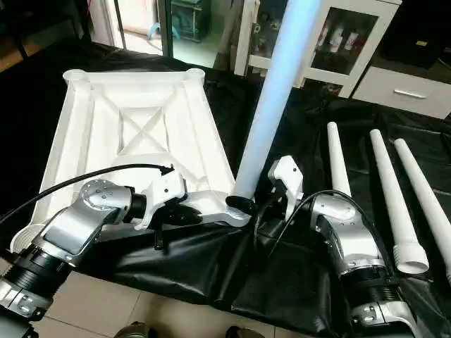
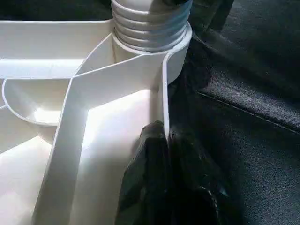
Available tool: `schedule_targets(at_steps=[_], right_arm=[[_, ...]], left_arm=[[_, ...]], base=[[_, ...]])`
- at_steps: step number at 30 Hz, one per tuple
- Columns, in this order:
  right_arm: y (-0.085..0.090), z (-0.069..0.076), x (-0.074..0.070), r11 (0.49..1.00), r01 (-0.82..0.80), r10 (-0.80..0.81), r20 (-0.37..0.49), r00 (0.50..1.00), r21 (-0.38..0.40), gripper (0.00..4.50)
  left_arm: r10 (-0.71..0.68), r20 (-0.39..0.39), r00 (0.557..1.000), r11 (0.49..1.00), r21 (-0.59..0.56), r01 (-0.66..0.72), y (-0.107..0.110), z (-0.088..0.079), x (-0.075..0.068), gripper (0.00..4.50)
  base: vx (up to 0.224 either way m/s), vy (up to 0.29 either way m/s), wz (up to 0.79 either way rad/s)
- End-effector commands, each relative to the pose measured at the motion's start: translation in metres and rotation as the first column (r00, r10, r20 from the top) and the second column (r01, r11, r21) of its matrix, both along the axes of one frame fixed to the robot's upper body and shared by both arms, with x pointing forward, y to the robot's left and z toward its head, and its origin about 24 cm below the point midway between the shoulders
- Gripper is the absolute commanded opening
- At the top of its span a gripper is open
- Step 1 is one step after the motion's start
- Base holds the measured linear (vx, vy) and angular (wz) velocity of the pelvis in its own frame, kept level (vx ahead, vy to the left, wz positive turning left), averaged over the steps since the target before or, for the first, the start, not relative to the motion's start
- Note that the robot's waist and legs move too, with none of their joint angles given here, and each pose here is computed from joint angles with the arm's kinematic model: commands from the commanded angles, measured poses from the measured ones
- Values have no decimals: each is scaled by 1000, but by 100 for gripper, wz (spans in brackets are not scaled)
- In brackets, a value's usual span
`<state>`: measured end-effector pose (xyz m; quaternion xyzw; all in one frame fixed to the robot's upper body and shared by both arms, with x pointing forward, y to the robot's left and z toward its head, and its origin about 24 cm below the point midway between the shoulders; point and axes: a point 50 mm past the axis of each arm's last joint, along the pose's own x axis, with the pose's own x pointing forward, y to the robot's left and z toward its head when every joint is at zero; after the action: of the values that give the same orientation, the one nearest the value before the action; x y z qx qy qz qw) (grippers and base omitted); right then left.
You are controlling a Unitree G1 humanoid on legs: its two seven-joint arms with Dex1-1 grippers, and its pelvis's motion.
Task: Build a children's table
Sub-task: Rotate leg to tighten
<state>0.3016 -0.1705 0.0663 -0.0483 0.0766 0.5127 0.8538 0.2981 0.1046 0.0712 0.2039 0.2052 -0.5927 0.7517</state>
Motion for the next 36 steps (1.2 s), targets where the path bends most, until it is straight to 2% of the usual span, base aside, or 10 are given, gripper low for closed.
schedule_targets(at_steps=[1, 9, 16, 19, 24, 28, 29, 30, 33, 36], right_arm=[[-4, 5, 1, 1000, 10, -10, 21, 1000, 5, 270], [-4, 3, 0, 1000, 4, -4, 8, 1000, 1, 205], [-4, -4, -1, 998, 62, -62, -20, 998, -1, 197], [-1, -15, -3, 988, 156, -156, -31, 987, -13, 197], [15, -35, 5, 883, 468, -468, -85, 880, -18, 196], [27, -43, 15, 775, 629, -631, -98, 770, -50, 196], [27, -43, 15, 775, 629, -631, -98, 770, -50, 196], [41, -46, 22, 722, 689, -690, -112, 715, -58, 196], [61, -41, 27, 725, 689, -686, -121, 717, -25, 196], [66, -38, 28, 723, 691, -686, -126, 716, -9, 196]], left_arm=[[-68, 11, 998, 997, -26, 68, -12, 7, -4, 0], [-67, 10, 998, 997, -25, 67, -12, 7, -3, 0], [-26, 10, 1000, 999, -21, 27, -12, 5, 0, 0], [71, 37, 997, 997, -16, -70, -14, 5, 12, 0], [298, 61, 953, 954, -58, -295, -33, 16, 40, 0], [387, 70, 919, 921, -82, -381, -51, 24, 52, 0], [387, 70, 919, 921, -82, -381, -51, 24, 52, 0], [415, 89, 905, 908, -100, -407, -69, 30, 57, 0], [419, 97, 903, 905, -122, -407, -87, 37, 59, 0], [423, 99, 901, 904, -120, -411, -89, 37, 60, 0]], base=[[0, 0, 0], [0, 0, 0], [0, 0, 0], [0, 0, 0], [0, 0, 0], [0, 0, 0], [0, 0, 0], [0, 0, 0], [0, 0, 0], [0, 0, 0]])
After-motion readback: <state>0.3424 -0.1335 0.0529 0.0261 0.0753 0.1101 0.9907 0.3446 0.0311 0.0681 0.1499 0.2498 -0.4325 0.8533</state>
